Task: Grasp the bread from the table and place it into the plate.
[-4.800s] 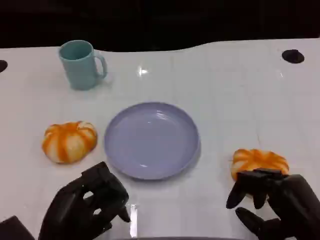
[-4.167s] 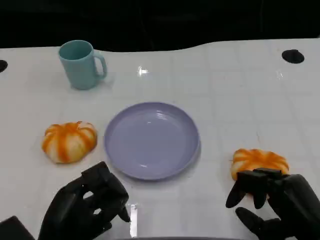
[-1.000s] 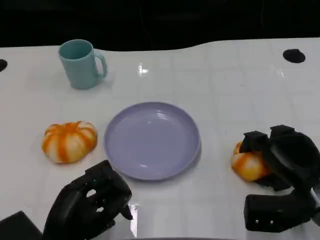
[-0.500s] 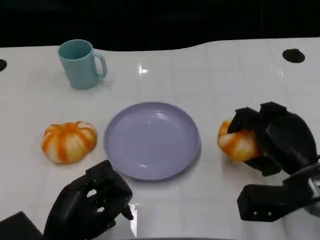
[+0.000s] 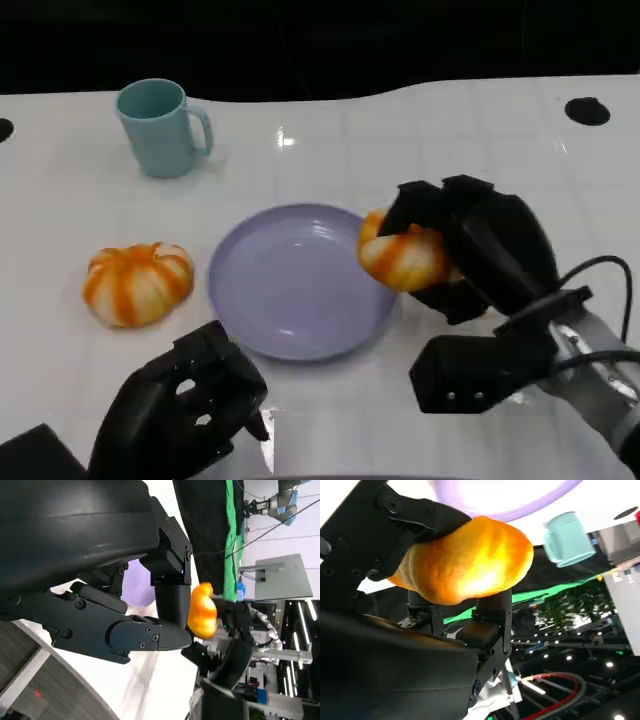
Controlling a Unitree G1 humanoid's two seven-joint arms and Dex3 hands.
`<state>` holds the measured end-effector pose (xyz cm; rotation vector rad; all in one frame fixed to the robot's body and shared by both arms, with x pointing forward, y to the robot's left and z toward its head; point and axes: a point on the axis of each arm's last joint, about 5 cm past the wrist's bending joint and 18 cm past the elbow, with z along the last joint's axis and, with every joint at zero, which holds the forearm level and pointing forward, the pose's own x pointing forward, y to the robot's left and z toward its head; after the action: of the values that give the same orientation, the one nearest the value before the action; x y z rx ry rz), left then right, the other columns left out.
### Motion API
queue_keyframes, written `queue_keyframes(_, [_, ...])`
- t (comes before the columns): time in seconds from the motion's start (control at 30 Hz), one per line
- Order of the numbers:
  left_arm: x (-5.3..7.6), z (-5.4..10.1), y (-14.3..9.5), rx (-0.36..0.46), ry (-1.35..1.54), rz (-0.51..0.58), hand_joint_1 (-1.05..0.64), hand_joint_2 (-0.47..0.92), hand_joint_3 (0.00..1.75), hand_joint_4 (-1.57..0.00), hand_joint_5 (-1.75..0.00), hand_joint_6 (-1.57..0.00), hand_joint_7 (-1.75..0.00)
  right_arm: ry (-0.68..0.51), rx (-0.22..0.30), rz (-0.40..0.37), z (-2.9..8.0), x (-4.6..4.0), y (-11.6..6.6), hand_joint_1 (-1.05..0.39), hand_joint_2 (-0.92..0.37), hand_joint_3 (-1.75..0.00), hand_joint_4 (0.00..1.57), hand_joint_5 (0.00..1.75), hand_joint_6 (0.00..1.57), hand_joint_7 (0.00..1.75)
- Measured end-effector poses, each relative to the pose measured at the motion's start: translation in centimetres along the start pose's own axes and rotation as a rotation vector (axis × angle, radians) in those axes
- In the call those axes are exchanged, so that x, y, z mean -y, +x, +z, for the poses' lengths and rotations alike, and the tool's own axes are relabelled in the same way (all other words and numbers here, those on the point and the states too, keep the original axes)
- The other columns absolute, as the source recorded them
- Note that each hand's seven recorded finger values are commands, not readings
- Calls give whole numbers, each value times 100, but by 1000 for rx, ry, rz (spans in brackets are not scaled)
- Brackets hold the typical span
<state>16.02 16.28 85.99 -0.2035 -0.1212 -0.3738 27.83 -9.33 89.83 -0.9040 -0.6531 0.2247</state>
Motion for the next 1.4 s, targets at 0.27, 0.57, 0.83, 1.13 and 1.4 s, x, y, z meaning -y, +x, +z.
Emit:
queue_keyframes(0.27, [9, -5, -16, -6, 1, -4, -53, 92, 33, -65, -175, -58, -152, 71, 7, 59, 191, -184, 215, -20, -29, -141, 98, 175, 75, 169])
queue_keyframes(0.57, [29, -1, -41, -6, 0, -7, -55, 92, 32, -64, -175, -58, -153, 71, -2, 145, 383, -380, 407, -19, -33, -127, 94, 175, 76, 160])
queue_keyframes(0.83, [37, 15, -35, 3, 2, -11, -56, 92, 32, -63, -175, -57, -153, 32, -30, 238, 407, -446, 421, -37, -81, -27, 54, 47, 65, 10])
queue_keyframes(1.13, [39, 16, -35, 5, 4, -13, -55, 92, 34, -64, -175, -57, -153, -51, -36, 404, 409, -398, 477, -63, -92, -17, 4, 28, 24, 0])
queue_keyframes(1.4, [41, 19, -33, 11, 7, -14, -54, 92, 35, -65, -175, -57, -154, -44, 1, 442, 441, -288, 500, -67, -92, -21, 0, 44, 26, 1])
